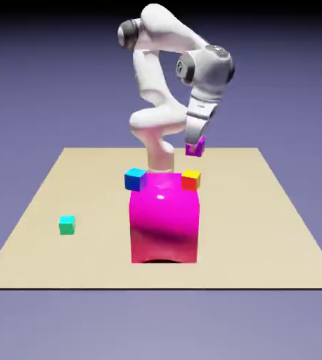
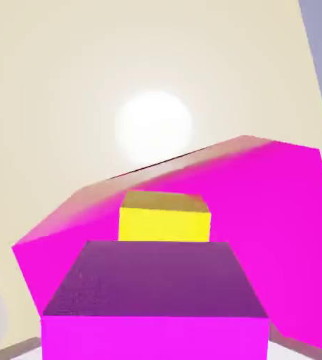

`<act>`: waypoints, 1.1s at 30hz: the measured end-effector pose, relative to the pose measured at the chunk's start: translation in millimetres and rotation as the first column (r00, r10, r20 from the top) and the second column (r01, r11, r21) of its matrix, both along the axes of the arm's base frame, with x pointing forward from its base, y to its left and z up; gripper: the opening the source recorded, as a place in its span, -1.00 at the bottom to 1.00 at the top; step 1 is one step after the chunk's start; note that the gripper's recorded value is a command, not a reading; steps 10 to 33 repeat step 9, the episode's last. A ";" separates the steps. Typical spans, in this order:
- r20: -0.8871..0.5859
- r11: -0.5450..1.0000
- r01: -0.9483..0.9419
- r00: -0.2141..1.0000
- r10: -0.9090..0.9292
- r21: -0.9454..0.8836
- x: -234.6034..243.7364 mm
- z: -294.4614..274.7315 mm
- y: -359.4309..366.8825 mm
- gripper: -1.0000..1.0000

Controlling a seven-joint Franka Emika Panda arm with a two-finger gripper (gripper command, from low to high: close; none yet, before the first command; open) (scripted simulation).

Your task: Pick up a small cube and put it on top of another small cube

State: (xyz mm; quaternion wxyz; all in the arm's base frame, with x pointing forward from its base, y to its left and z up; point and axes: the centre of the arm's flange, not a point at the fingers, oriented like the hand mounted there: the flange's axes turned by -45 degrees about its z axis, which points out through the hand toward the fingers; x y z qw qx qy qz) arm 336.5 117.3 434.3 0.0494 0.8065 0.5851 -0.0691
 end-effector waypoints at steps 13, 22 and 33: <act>0.001 1.000 -0.001 1.000 0.001 -0.001 -0.1 24.3 2.5 1.00; 0.001 1.000 -0.001 1.000 0.001 -0.001 -0.1 24.3 2.5 1.00; 0.001 1.000 -0.001 1.000 0.001 -0.001 -0.1 24.3 2.5 1.00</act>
